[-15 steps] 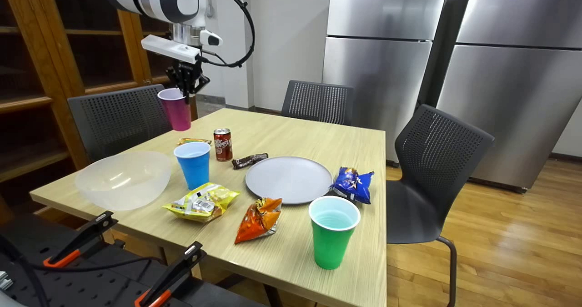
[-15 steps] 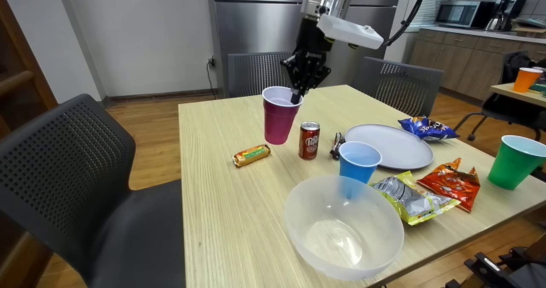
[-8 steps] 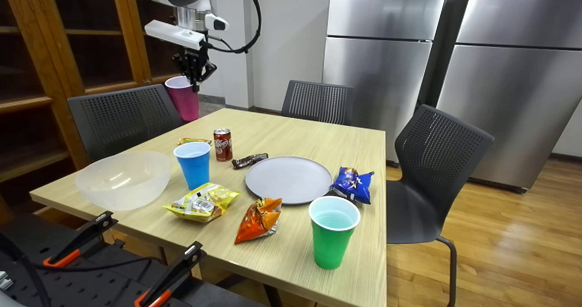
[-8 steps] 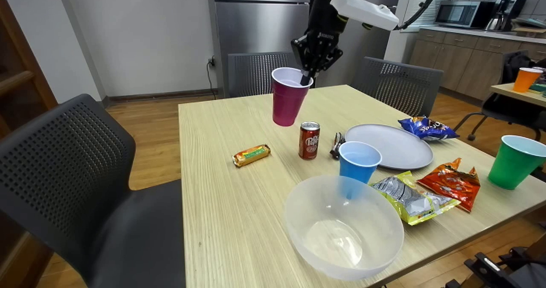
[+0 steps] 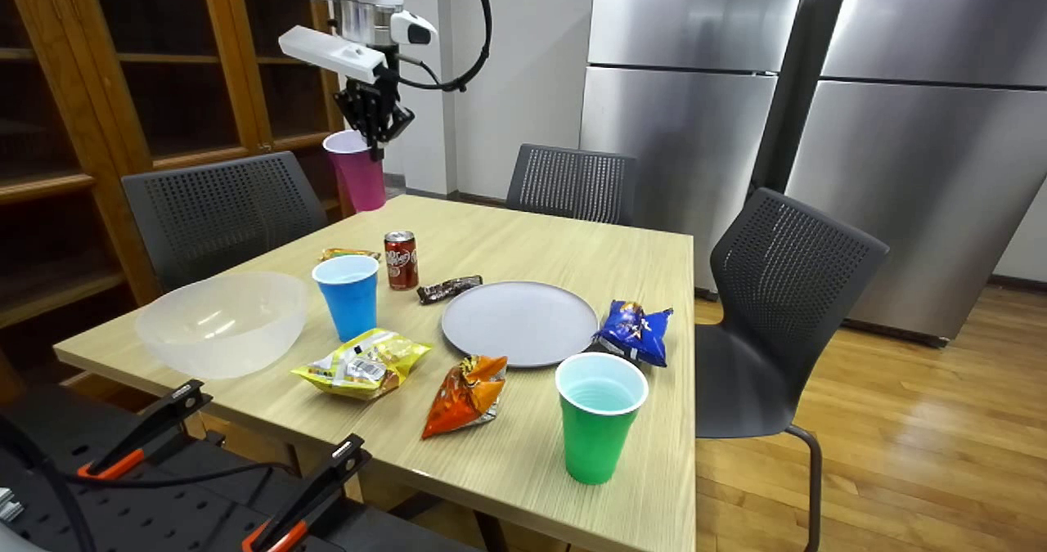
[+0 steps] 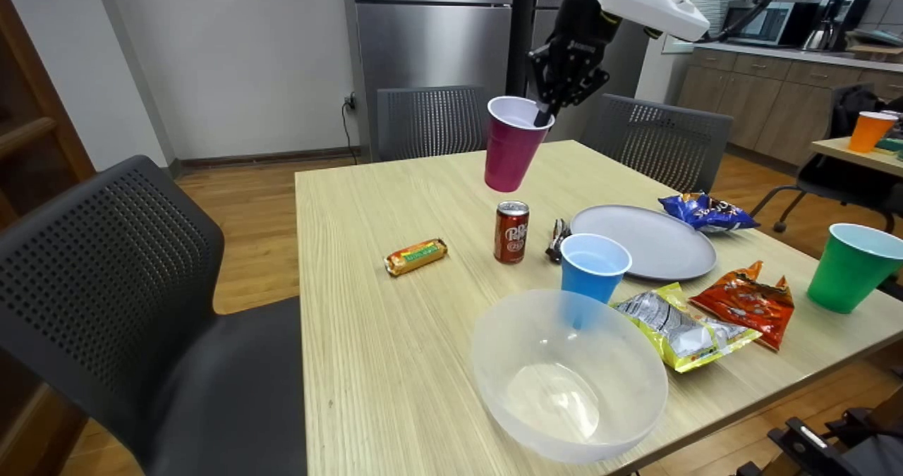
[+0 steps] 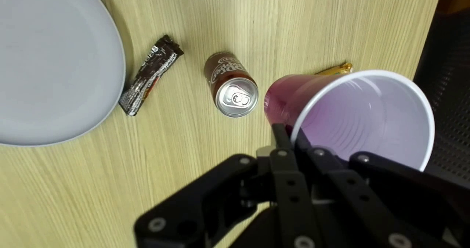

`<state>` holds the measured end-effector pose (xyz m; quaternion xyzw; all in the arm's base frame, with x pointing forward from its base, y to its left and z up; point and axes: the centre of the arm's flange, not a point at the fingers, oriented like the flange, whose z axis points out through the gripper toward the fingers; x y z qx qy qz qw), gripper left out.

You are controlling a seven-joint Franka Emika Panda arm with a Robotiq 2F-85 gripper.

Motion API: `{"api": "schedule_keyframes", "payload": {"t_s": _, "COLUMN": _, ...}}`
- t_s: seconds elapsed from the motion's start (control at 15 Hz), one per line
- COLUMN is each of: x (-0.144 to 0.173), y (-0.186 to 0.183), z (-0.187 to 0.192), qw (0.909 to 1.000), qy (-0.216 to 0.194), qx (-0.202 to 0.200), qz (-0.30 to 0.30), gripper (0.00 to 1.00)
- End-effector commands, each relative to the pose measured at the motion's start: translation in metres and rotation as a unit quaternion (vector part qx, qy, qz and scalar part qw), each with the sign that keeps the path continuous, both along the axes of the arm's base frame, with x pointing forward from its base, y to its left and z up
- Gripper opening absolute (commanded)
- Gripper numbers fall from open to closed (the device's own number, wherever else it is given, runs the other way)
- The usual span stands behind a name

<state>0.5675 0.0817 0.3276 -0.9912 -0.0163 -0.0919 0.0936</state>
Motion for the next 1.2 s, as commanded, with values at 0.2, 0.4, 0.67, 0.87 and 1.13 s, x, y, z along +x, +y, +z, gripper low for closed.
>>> {"api": "schedule_keyframes", "payload": {"t_s": 0.2, "x": -0.035, "y": -0.051, "z": 0.007, "qw": 0.9969, "qy": -0.013, "qx": 0.017, "qz": -0.075, "gripper": 0.01}}
{"api": "schedule_keyframes", "payload": {"t_s": 0.4, "x": -0.045, "y": -0.073, "z": 0.004, "qw": 0.9940, "qy": -0.016, "qx": 0.023, "qz": -0.106, "gripper": 0.01}}
{"api": "schedule_keyframes", "payload": {"t_s": 0.67, "x": -0.055, "y": -0.104, "z": 0.000, "qw": 0.9889, "qy": -0.018, "qx": 0.030, "qz": -0.144, "gripper": 0.01}}
{"api": "schedule_keyframes", "payload": {"t_s": 0.87, "x": -0.057, "y": -0.127, "z": -0.003, "qw": 0.9845, "qy": -0.017, "qx": 0.031, "qz": -0.172, "gripper": 0.01}}
{"api": "schedule_keyframes", "payload": {"t_s": 1.13, "x": -0.052, "y": -0.156, "z": -0.007, "qw": 0.9793, "qy": -0.016, "qx": 0.027, "qz": -0.200, "gripper": 0.01}}
